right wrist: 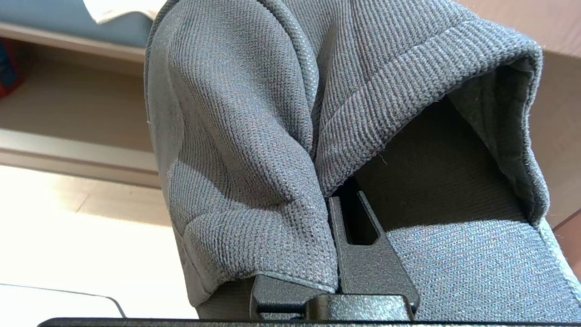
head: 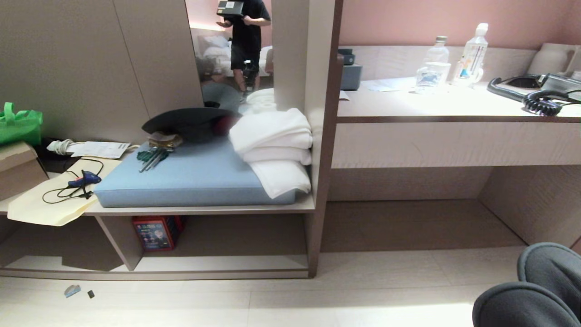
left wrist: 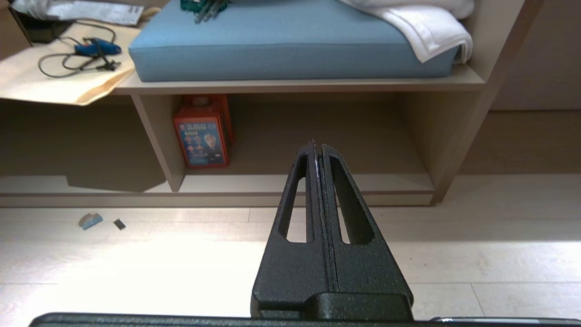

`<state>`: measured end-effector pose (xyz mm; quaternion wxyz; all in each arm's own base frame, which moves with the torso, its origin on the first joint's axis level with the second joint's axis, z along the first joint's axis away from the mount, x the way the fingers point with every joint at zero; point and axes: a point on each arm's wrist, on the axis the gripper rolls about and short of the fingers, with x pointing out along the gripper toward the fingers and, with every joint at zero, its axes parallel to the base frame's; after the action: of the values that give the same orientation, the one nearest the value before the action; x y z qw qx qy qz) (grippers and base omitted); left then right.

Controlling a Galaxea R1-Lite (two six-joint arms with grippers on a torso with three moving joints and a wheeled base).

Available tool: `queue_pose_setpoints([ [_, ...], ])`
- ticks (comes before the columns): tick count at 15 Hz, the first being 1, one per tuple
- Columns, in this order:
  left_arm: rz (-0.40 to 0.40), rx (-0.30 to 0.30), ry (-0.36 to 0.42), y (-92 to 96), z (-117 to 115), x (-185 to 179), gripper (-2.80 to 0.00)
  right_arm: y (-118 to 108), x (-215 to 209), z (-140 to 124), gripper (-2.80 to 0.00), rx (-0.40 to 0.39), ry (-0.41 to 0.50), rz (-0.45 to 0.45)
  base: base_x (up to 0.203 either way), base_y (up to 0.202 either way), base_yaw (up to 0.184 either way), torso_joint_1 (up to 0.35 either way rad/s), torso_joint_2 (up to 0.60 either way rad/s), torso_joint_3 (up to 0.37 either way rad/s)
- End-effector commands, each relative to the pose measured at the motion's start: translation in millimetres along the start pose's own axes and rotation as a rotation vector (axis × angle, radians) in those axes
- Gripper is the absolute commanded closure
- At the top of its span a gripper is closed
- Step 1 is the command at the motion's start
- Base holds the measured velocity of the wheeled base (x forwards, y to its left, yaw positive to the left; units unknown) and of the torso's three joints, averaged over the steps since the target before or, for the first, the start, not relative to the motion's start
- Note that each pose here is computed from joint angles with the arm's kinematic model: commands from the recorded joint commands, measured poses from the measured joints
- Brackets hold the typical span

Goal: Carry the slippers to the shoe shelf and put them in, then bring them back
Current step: Place the slippers on the floor

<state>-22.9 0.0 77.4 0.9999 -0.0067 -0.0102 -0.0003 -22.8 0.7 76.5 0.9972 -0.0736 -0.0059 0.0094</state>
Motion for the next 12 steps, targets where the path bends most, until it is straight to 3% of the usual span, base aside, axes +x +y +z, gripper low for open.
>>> queue_pose_setpoints([
  [1, 0.0, 0.0, 0.008, 0.0, -2.0, 0.6, 0.0, 0.0, 0.1, 0.1, 0.0, -0.002, 0.001, 0.001, 0.0, 0.0, 0.0, 0.004, 0.0, -0.18],
  [12, 0.0, -0.002, 0.008, 0.0, -2.0, 0.6, 0.0, 0.0, 0.1, 0.1, 0.0, -0.002, 0.001, 0.001, 0.0, 0.0, 0.0, 0.003, 0.0, -0.197],
])
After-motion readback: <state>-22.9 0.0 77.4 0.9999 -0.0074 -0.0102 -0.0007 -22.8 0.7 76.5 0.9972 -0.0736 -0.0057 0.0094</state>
